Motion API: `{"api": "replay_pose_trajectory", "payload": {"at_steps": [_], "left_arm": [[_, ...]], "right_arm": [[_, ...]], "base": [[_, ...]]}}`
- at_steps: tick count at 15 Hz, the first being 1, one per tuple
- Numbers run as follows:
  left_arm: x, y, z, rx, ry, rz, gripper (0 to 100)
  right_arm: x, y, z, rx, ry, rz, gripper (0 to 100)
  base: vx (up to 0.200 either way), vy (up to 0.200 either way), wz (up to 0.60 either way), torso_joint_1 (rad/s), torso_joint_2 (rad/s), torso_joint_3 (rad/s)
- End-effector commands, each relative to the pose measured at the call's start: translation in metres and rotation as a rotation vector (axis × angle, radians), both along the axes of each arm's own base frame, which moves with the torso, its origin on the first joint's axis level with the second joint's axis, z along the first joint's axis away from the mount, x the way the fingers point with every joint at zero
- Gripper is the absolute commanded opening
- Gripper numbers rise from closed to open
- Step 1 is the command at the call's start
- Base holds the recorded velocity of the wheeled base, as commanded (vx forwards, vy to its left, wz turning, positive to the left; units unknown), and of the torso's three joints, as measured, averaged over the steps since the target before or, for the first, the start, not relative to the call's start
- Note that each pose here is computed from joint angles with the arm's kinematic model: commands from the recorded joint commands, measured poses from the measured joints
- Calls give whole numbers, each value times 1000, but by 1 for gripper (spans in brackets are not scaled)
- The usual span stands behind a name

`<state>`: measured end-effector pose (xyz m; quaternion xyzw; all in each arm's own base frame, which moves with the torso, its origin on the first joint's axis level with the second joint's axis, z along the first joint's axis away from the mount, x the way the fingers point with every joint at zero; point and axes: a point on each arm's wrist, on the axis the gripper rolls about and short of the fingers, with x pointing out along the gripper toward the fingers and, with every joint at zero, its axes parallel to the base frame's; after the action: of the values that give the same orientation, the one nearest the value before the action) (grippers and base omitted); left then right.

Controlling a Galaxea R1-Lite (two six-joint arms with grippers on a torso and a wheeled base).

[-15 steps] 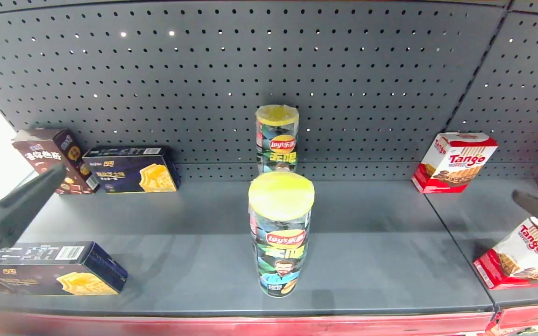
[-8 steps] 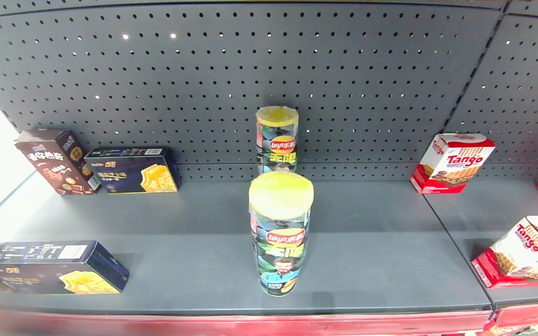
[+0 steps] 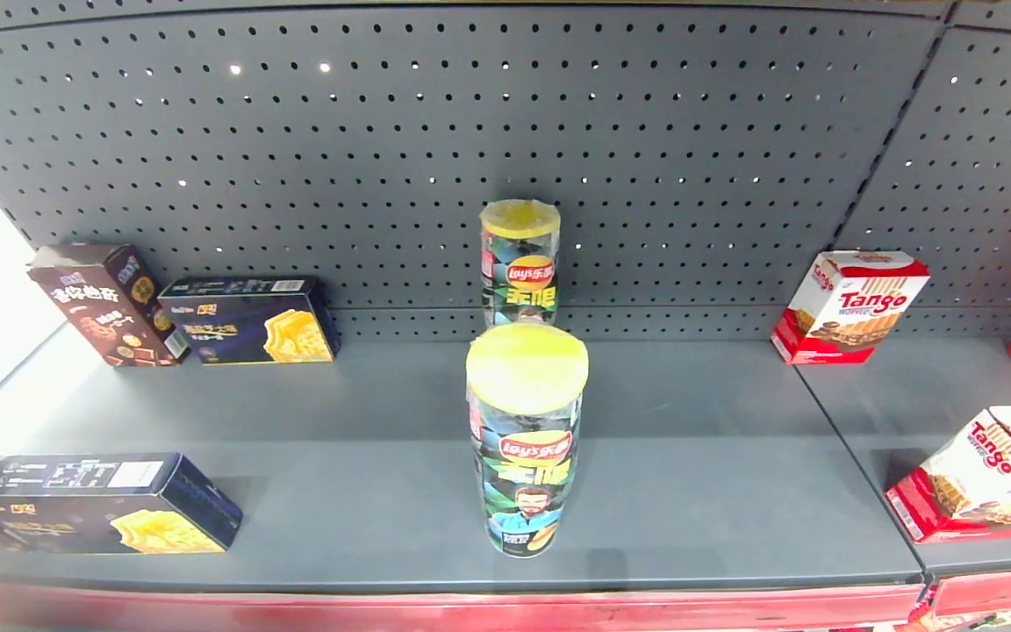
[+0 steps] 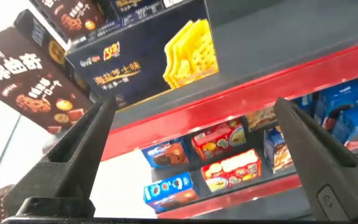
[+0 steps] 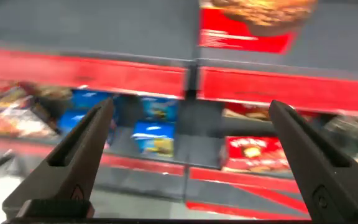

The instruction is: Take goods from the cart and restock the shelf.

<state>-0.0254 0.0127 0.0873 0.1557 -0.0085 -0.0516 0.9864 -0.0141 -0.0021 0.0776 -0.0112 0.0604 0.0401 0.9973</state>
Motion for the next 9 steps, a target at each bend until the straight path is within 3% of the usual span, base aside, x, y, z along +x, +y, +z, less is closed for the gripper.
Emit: {"api": "replay_pose_trajectory", "payload": {"at_steps": [1, 2, 3, 5, 7, 9], "left_arm": [[3, -1, -1, 12, 43, 37, 100], [4, -1, -1, 15, 52, 48, 100], [7, 0, 1, 25, 80, 180, 100], [7, 0, 1, 28, 89, 299, 100], [4, -4, 1, 19, 87, 494, 100], [5, -8, 0, 15, 80, 348, 100]], "right_arm": [[1, 2, 0, 2, 9, -117, 100], [1, 2, 0, 2, 3, -117, 100], [-2, 1, -1, 5, -37, -77, 100], [-4, 2, -1, 18, -58, -75, 100], [-8, 2, -2, 20, -109, -90, 100], [-8, 2, -2, 21, -109, -91, 100]], "base": [[0, 0, 0, 0, 0, 0], [0, 0, 0, 0, 0, 0], [0, 0, 0, 0, 0, 0], [0, 0, 0, 0, 0, 0], [0, 0, 0, 0, 0, 0], [0, 0, 0, 0, 0, 0]]}}
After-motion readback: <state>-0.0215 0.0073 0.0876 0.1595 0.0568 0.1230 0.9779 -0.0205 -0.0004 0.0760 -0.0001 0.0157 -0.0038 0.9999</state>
